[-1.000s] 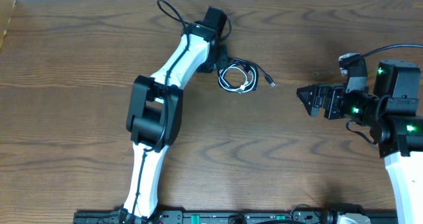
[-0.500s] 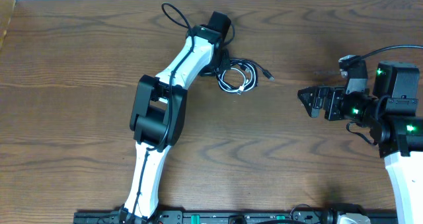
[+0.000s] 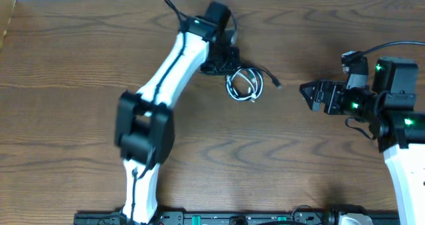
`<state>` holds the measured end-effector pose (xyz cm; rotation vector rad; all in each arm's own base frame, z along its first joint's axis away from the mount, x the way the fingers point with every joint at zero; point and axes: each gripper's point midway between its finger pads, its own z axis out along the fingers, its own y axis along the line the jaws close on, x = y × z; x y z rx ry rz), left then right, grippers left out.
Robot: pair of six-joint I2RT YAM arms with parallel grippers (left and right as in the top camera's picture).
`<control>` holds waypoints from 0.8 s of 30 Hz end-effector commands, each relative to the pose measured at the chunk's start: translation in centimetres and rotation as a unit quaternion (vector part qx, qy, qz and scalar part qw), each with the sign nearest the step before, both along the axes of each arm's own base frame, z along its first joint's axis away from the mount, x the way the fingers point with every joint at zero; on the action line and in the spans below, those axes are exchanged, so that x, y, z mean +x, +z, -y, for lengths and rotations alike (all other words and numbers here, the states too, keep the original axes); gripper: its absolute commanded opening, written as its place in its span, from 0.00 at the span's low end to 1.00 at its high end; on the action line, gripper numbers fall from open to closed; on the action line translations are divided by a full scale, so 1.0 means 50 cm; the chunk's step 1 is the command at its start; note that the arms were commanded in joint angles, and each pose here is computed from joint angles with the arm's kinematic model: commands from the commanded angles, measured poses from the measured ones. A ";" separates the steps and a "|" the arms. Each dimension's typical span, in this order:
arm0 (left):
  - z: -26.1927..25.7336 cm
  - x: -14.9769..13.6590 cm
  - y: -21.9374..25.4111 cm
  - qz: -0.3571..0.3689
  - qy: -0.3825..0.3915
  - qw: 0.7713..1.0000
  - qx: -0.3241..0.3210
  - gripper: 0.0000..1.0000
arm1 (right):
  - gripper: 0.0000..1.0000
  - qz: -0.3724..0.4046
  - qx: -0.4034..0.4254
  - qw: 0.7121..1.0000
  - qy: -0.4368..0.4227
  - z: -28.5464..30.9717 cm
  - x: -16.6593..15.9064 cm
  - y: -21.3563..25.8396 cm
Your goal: Untangle cables
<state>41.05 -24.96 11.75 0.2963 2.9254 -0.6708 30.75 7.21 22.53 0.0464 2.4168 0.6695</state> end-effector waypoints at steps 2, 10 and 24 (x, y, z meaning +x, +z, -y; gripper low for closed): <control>0.044 -0.054 0.114 0.036 -0.106 0.990 -0.091 0.07 | 0.89 -0.037 0.040 0.998 -0.030 -0.026 0.020 -0.009; 0.098 -0.109 0.189 0.036 -0.188 0.958 -0.215 0.07 | 0.87 -0.070 0.072 0.995 -0.017 -0.100 0.040 -0.035; 0.112 -0.126 0.229 0.020 -0.199 0.938 -0.282 0.07 | 0.70 -0.100 0.023 0.995 0.002 -0.119 0.062 -0.116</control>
